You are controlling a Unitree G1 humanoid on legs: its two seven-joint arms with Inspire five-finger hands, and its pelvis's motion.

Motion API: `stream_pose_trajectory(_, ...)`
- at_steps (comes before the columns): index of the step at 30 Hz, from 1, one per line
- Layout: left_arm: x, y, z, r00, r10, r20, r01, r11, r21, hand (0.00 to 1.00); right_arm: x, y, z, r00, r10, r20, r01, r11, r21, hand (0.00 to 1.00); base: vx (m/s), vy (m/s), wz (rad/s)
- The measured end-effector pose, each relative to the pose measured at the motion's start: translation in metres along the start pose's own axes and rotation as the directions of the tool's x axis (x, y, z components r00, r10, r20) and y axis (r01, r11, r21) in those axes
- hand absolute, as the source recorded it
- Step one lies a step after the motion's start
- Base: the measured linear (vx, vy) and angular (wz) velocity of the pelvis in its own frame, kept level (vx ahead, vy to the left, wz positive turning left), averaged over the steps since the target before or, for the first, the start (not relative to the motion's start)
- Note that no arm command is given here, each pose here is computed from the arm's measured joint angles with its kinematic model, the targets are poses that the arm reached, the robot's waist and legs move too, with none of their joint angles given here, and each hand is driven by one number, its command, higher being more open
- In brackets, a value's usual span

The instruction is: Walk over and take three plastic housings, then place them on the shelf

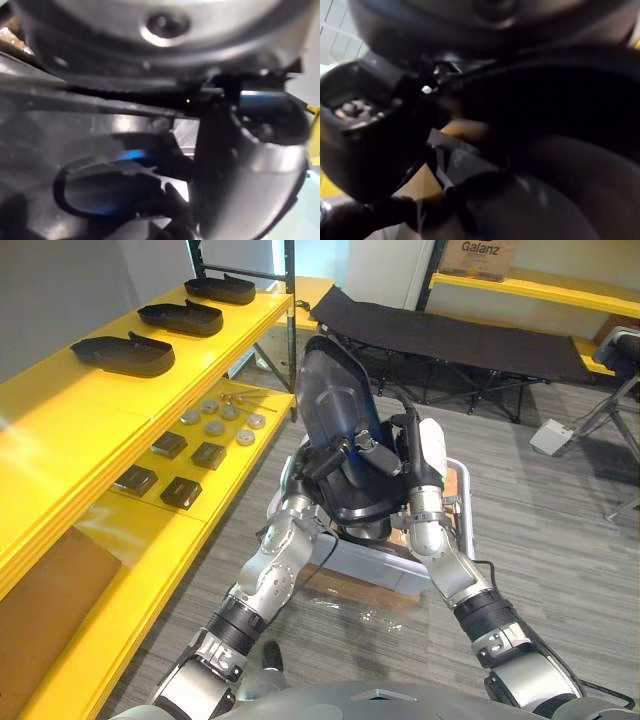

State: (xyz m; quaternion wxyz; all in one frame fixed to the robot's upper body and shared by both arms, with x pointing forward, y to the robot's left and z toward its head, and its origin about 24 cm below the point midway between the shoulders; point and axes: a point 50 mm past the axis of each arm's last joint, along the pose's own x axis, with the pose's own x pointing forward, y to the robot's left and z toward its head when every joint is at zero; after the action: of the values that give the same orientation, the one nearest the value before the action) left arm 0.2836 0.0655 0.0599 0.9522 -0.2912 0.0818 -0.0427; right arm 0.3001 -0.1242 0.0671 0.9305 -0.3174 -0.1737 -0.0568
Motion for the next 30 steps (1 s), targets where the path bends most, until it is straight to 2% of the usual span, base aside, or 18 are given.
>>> stream_pose_trajectory(9, -0.001, 0.000, -0.002, 0.999, 0.029, 0.026, -0.029, 1.000, 0.011, 0.00, -0.001, 0.002, 0.001, 1.000, 0.004, -0.001, -0.004, 1.000, 0.005, 0.00, 0.00, 0.000, 0.00)
stream_pose_trajectory(10, -0.001, 0.000, -0.002, 0.999, 0.028, 0.028, -0.029, 0.999, 0.015, 0.00, -0.001, 0.002, 0.001, 1.000, 0.004, -0.002, -0.004, 1.000, 0.006, 1.00, 0.00, 0.000, 0.00)
stream_pose_trajectory(14, -0.001, 0.000, 0.001, 0.998, 0.037, 0.059, -0.039, 0.999, 0.021, 0.00, -0.010, 0.005, 0.002, 1.000, -0.002, -0.007, 0.002, 0.999, 0.035, 1.00, 0.00, 0.002, -0.01)
stream_pose_trajectory(17, 0.002, 0.003, 0.013, 0.988, 0.078, 0.136, -0.078, 0.997, -0.003, 0.00, -0.027, 0.013, 0.009, 1.000, 0.010, 0.003, -0.011, 0.995, 0.097, 1.00, 0.01, 0.001, -0.06)
stream_pose_trajectory(19, -0.001, 0.001, 0.021, 0.974, 0.073, 0.214, -0.083, 0.996, 0.039, 0.00, -0.035, 0.018, 0.013, 1.000, 0.013, 0.000, -0.013, 0.991, 0.133, 1.00, 0.00, 0.000, 0.00)
stream_pose_trajectory(24, -0.018, -0.013, 0.042, 0.918, -0.018, 0.396, -0.049, 0.986, 0.158, 0.00, -0.037, 0.011, 0.027, 0.999, -0.033, 0.018, 0.027, 0.960, 0.277, 1.00, 0.00, 0.000, 0.00)
stream_pose_trajectory(25, -0.024, -0.017, 0.047, 0.900, -0.049, 0.434, -0.034, 0.983, 0.181, 0.00, -0.039, 0.008, 0.031, 0.999, -0.033, 0.016, 0.025, 0.933, 0.359, 1.00, 0.00, 0.000, 0.00)
stream_pose_trajectory(30, -0.043, -0.025, 0.057, 0.821, -0.170, 0.546, -0.049, 0.930, 0.364, 0.00, -0.048, -0.010, 0.030, 1.000, -0.009, -0.013, 0.014, 0.821, 0.571, 1.00, 0.00, 0.001, -0.01)
